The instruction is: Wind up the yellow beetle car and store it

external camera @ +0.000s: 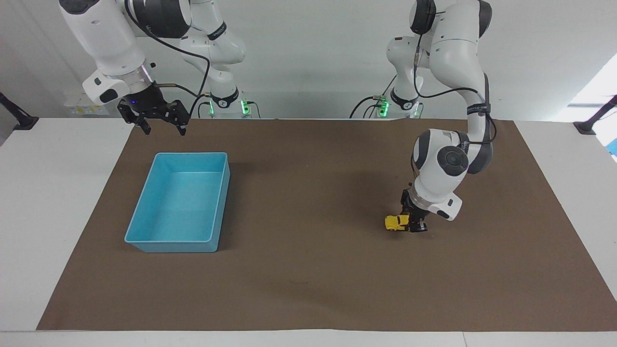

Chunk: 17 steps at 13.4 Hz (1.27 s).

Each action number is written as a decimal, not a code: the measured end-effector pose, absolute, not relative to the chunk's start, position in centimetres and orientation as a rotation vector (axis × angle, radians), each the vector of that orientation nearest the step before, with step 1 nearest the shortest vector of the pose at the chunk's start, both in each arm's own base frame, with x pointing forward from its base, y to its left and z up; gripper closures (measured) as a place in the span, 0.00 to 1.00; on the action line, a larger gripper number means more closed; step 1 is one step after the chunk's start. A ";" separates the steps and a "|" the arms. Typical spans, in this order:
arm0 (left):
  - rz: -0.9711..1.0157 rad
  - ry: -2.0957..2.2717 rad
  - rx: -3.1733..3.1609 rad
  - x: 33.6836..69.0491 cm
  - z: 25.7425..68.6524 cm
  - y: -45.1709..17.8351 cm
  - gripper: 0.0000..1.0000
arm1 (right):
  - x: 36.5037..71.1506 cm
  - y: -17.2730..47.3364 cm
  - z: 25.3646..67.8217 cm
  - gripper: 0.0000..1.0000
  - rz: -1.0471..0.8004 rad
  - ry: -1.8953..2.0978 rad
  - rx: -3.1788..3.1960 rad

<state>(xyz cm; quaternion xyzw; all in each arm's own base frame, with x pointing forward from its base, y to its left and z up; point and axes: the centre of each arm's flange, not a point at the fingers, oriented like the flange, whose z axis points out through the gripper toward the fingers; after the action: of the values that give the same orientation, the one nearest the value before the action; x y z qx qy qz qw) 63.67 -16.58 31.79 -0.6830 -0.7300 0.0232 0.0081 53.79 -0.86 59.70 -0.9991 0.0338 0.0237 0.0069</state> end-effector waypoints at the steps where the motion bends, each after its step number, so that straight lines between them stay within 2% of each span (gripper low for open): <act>1: 0.073 -2.281 -2.136 63.7 31.8 -16.4 0.55 | 53.8 -0.9 59.7 0.00 0.074 0.106 -3.125; 3: 0.072 -2.280 -2.137 63.7 31.8 -16.4 0.55 | 53.8 -0.9 59.7 0.00 0.074 0.106 -3.125; 4: 0.067 -2.283 -2.139 63.8 31.6 -16.4 0.49 | 53.8 -0.9 59.7 0.00 0.074 0.106 -3.125; 6: 0.048 -2.299 -2.150 64.2 31.9 -16.3 0.22 | 53.8 -0.9 59.7 0.00 0.074 0.106 -3.125; 8: 0.014 -2.325 -2.174 64.6 34.5 -16.2 0.01 | 53.8 -0.9 59.7 0.00 0.074 0.106 -3.125; 12: -0.008 -2.334 -2.208 64.1 39.4 -16.7 0.00 | 53.8 -0.9 59.7 0.00 0.074 0.106 -3.125; 17: -0.039 -2.344 -2.266 63.6 42.6 -18.0 0.00 | 53.8 -0.9 59.7 0.00 0.074 0.106 -3.125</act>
<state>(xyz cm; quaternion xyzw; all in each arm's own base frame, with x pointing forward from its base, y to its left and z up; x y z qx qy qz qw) 63.62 -17.98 42.57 -0.6938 -0.7176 -0.0121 -0.0592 53.79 -0.86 59.70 -0.9991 0.0338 0.0237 0.0069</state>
